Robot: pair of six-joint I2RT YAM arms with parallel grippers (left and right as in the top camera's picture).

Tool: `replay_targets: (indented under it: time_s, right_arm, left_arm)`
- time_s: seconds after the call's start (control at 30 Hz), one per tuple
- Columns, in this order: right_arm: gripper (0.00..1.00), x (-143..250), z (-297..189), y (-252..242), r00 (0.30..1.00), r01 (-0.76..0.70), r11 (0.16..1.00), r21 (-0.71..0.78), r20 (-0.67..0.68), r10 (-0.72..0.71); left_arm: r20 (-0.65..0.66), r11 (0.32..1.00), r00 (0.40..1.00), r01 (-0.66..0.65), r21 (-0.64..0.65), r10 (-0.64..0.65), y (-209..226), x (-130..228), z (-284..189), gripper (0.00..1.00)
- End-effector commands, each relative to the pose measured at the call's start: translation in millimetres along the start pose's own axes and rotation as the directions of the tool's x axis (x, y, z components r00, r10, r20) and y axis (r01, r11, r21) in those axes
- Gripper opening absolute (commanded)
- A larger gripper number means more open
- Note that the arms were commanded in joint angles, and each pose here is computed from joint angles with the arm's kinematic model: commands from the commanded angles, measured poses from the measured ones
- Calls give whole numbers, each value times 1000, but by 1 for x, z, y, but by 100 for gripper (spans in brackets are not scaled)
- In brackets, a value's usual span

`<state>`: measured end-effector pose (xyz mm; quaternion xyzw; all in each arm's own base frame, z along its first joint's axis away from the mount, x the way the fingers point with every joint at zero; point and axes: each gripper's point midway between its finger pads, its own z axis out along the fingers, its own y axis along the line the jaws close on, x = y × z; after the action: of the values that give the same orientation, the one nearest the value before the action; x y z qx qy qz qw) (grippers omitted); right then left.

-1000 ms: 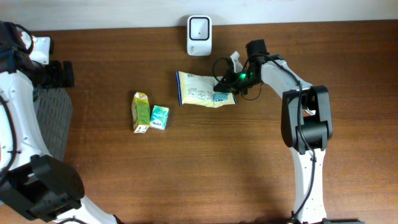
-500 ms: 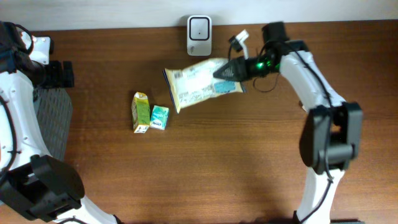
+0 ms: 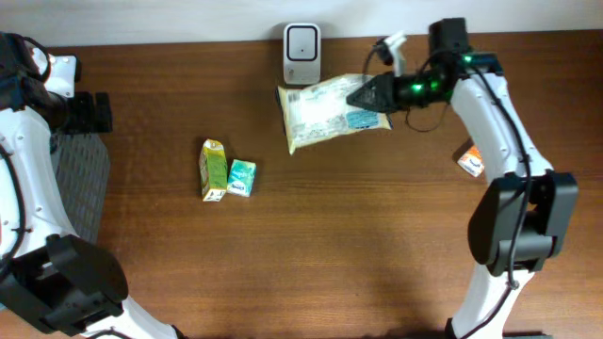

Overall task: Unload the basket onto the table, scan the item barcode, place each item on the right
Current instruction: 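Lift the snack bag and hold it over the scanner window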

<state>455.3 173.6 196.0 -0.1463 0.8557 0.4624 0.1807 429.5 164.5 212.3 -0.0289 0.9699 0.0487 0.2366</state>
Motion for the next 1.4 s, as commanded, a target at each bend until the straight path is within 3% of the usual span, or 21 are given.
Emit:
replay_targets:
  time_s: [0.0, 0.07, 0.1, 0.17, 0.27, 0.33, 0.43, 0.5, 0.63, 0.8, 1.13, 1.37]
  right_arm:
    - [4, -49, -15, 7, 987, 95, 882, 461, 72, -144]
    - [3, -72, -31, -3, 958, 156, 678, 718, 57, -281]
    - [4, -86, -36, -5, 923, 218, 516, 828, -3, -385]
    - [4, -110, -28, -1, 834, 332, 268, 904, -149, -531]
    - [4, -144, -7, 11, 642, 485, -55, 873, -398, -655]
    - [4, -154, 5, 12, 555, 543, -152, 826, -488, -674]
    - [4, -158, 27, -12, 365, 675, -369, 639, -724, -586]
    - [4, -168, 29, -23, 310, 665, -483, 569, -799, -515]
    - [4, -177, 41, -32, 224, 656, -581, 481, -860, -459]
    - [4, -193, 44, -24, 210, 574, -656, 491, -862, -461]
    - [4, -182, 76, -11, 145, 597, -653, 466, -864, -483]
    - [4, -180, 76, -14, 147, 608, -650, 455, -870, -471]
  left_arm:
    - [-6, 1000, 1000, -13, 9, 13, -1, 2, 2, 99]
    - [-6, 1000, 1000, -13, 9, 13, -1, 2, 2, 99]
    - [-6, 1000, 1000, -13, 9, 13, -1, 2, 2, 99]
    - [-6, 1000, 1000, -13, 9, 13, -1, 2, 2, 99]
    - [-6, 1000, 1000, -13, 9, 13, -1, 2, 2, 99]
    - [-6, 1000, 1000, -13, 9, 13, -1, 2, 2, 99]
    - [-6, 1000, 1000, -13, 9, 13, -1, 2, 2, 99]
    - [-6, 1000, 1000, -13, 9, 13, -1, 2, 2, 99]
    - [-6, 1000, 1000, -13, 9, 13, -1, 2, 2, 99]
    - [-6, 1000, 1000, -13, 9, 13, -1, 2, 2, 99]
    - [-6, 1000, 1000, -13, 9, 13, -1, 2, 2, 99]
    - [-6, 1000, 1000, -13, 9, 13, -1, 2, 2, 99]
